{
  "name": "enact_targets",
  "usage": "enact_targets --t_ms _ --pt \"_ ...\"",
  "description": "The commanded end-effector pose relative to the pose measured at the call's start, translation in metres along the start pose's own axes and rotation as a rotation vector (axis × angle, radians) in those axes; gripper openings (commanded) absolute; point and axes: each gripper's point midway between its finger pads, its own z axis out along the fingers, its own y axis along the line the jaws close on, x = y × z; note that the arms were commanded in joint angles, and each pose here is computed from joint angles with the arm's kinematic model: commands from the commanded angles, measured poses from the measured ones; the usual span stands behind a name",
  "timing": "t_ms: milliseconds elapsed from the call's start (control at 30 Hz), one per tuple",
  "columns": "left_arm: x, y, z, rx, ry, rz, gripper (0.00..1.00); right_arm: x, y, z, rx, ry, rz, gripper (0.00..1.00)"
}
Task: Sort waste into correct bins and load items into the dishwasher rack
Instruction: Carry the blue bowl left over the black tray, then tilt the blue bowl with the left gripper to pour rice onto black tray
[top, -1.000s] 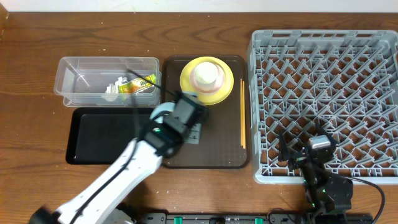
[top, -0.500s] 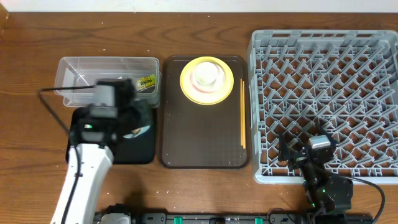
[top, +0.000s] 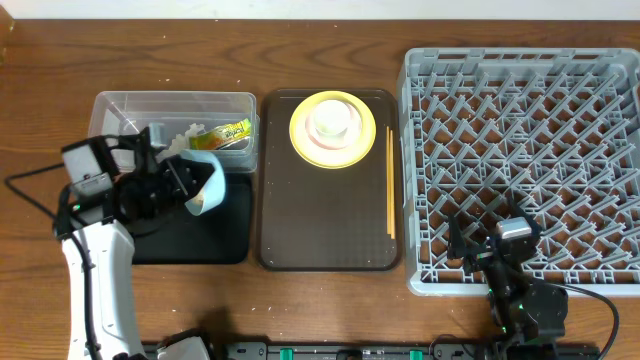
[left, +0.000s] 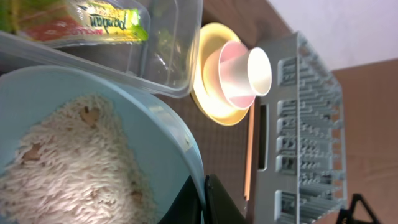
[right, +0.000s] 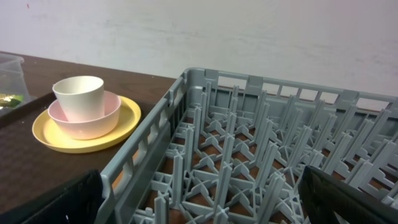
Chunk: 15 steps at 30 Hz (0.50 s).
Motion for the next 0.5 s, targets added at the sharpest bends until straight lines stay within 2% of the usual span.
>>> enact_targets --t_ms 0,200,467 --pt "0.003 -0.006 -0.005 0.114 0.0 -0.014 0.06 0.002 -0.002 0.0 0.01 0.007 0.005 0.99" --pt "0.003 -0.008 -0.01 0.22 -0.032 -0.019 0.06 0.002 -0.002 0.0 0.01 0.007 0.005 0.99" --pt "0.009 0.013 -0.014 0.214 -0.061 -0.093 0.06 0.002 -0.002 0.0 0.01 0.007 0.005 0.99"
